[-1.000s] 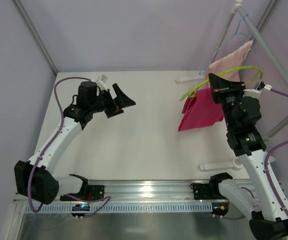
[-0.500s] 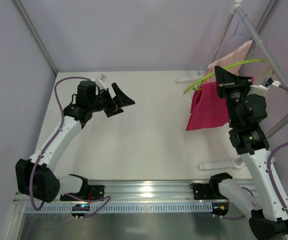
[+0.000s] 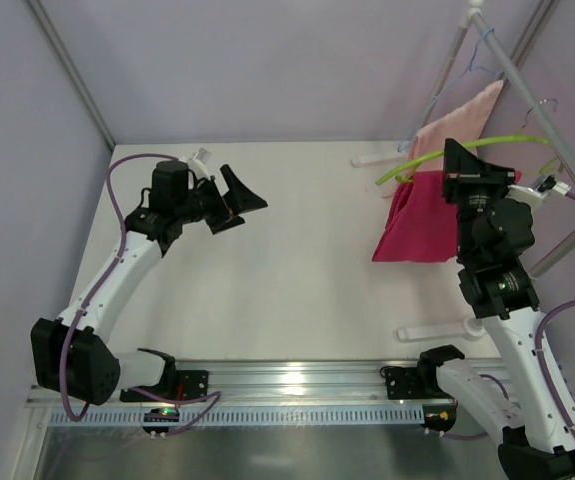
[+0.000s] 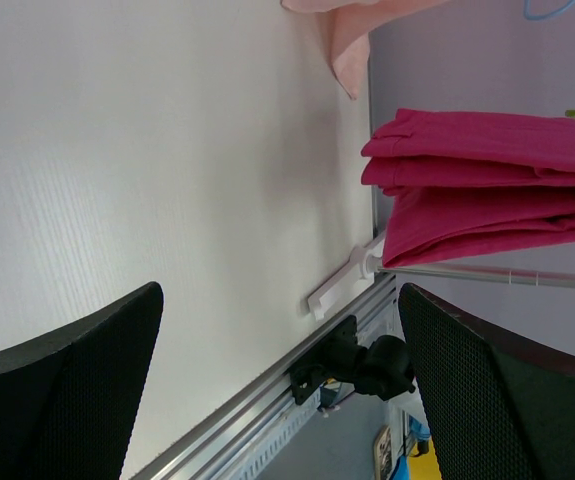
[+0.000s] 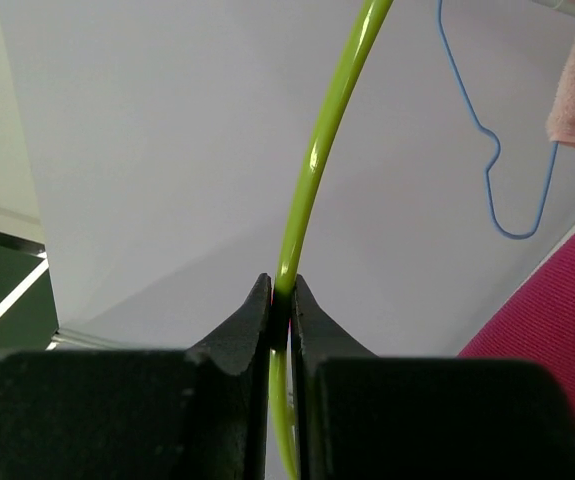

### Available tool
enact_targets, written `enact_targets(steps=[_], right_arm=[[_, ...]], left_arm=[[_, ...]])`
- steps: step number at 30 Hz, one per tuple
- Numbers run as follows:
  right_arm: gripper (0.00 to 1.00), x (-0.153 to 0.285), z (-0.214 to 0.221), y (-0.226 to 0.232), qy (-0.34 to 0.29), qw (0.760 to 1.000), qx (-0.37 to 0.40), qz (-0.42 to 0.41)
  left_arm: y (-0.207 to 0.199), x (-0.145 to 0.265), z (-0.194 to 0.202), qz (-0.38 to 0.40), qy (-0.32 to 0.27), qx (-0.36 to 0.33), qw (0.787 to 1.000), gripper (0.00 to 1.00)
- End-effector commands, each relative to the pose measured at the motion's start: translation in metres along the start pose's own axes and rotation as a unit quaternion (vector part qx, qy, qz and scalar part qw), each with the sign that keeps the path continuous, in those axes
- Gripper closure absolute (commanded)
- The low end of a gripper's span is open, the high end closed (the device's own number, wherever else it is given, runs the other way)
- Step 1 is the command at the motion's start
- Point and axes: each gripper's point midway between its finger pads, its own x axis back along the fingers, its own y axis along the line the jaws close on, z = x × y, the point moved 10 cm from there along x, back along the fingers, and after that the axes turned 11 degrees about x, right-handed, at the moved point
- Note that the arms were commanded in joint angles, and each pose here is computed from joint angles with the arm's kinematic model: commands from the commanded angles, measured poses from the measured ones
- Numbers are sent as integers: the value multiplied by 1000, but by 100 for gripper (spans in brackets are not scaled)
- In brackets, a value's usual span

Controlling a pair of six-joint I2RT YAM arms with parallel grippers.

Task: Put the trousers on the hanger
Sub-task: Hang the hanger with trousers onto the clothesline

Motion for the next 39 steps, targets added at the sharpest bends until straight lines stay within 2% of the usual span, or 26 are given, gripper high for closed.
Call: enact_targets(steps=[1,12,14,15,16,18,20,26,28,30,37,39], right_arm=[[96,14,-33,35,-79,992,-68,-76],[96,16,-31,31,-68,992,-87,-59],[92,17,-31,30,-63,992,-88,-58],[87,18,-29,28,-58,993,-85,-51],[66,20,-30,28,-57,994,-82,-49],[43,23,-28,23,-43,996,-72,-36],[29,29,-28,22,-25,998,-55,-22],[24,46,-22,21,67,997,40,-11],[23,51,-10,7,130,987,89,14],[22,57,-6,-3,165,976,140,27],[21,94,-21,-13,229,935,269,38],[21,105,-20,-14,266,919,291,18]], left_arm=[[-10,7,-3,23,-7,-21,999,0],[-8,7,-3,25,-9,-19,999,0],[-8,7,-3,27,-7,-19,999,0],[-8,7,-3,28,-7,-19,999,0],[-8,7,-2,28,-7,-19,999,0],[-5,6,-2,26,-7,-20,999,0],[-5,7,-3,27,-9,-19,999,0],[-6,13,-7,27,-14,-25,999,0],[-11,20,-9,25,-19,-38,999,0],[-16,27,-11,22,-32,-47,998,0],[-37,58,-9,25,-63,-82,994,0],[-41,71,-3,24,-70,-96,993,0]])
